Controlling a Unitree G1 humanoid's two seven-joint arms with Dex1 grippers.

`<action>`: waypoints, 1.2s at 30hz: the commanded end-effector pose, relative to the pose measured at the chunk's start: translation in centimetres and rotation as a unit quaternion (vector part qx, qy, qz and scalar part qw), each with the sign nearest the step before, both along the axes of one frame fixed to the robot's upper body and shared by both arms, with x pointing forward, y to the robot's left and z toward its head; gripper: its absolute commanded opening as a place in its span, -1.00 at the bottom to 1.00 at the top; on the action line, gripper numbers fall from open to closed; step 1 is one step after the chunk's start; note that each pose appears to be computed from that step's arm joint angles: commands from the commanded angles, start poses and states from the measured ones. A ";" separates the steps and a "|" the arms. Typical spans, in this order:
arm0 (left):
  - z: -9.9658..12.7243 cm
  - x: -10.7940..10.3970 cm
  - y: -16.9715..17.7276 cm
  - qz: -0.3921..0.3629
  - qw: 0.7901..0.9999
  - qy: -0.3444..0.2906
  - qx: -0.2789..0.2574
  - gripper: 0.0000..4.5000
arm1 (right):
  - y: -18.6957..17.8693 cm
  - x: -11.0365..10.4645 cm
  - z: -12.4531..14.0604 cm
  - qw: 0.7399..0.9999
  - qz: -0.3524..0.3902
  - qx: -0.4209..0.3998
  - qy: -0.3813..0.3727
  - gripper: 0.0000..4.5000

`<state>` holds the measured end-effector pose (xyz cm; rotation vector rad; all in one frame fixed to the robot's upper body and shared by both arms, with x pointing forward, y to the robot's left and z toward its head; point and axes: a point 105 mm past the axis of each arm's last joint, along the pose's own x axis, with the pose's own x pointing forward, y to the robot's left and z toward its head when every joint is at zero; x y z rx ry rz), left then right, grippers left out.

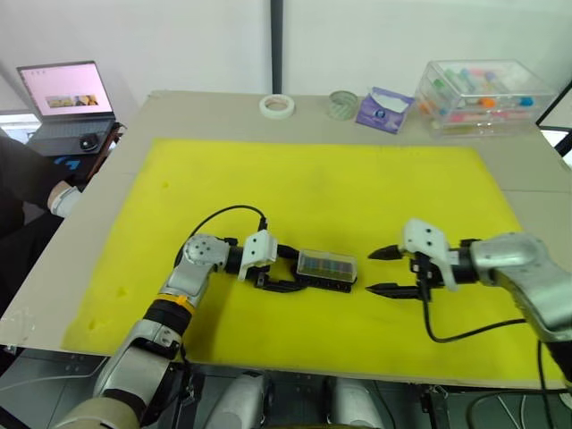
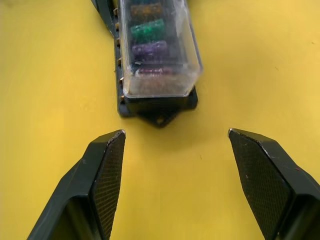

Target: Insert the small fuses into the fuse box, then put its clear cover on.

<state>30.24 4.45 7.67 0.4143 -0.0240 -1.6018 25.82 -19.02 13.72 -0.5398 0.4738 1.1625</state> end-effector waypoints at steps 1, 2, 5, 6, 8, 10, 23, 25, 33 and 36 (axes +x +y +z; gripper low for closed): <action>-1.7 -0.5 -0.2 -0.005 1.000 0.018 0.026 0.22 | 0.3 -0.4 3.0 0.999 0.013 0.025 -0.038 0.55; -1.7 -0.5 -0.2 -0.004 1.000 0.017 0.026 0.22 | 0.9 -0.2 4.2 0.996 0.011 0.062 -0.057 0.55; -1.6 -0.5 -0.2 -0.003 1.000 0.017 0.024 0.22 | 2.2 0.8 6.9 0.983 -0.003 0.146 -0.108 0.29; -1.6 -0.4 -0.2 -0.003 1.000 0.017 0.024 0.22 | 2.9 1.2 7.5 0.978 -0.007 0.174 -0.117 0.16; -1.7 -0.4 -0.3 -0.002 1.000 0.017 0.024 0.22 | 4.0 1.7 8.2 0.969 -0.007 0.210 -0.127 -0.13; -1.7 -0.4 -0.3 -0.002 1.000 0.017 0.025 0.22 | 5.5 2.2 8.5 0.963 0.004 0.225 -0.149 -0.46; -1.8 -0.3 -0.3 -0.004 0.999 0.020 0.032 0.22 | 7.9 0.3 -2.1 0.994 0.052 0.093 -0.040 -0.97; -2.0 -0.4 -0.3 -0.006 0.999 0.021 0.038 0.22 | 7.2 0.3 -4.4 0.997 0.041 0.059 -0.022 -0.97; -2.1 -0.5 -0.2 -0.004 0.999 0.024 0.041 0.22 | 6.3 1.0 -3.4 0.996 0.038 0.072 -0.040 -0.97; -2.1 -0.5 -0.2 -0.003 0.999 0.024 0.040 0.22 | 7.0 0.7 -3.1 0.994 0.052 0.079 -0.052 -0.97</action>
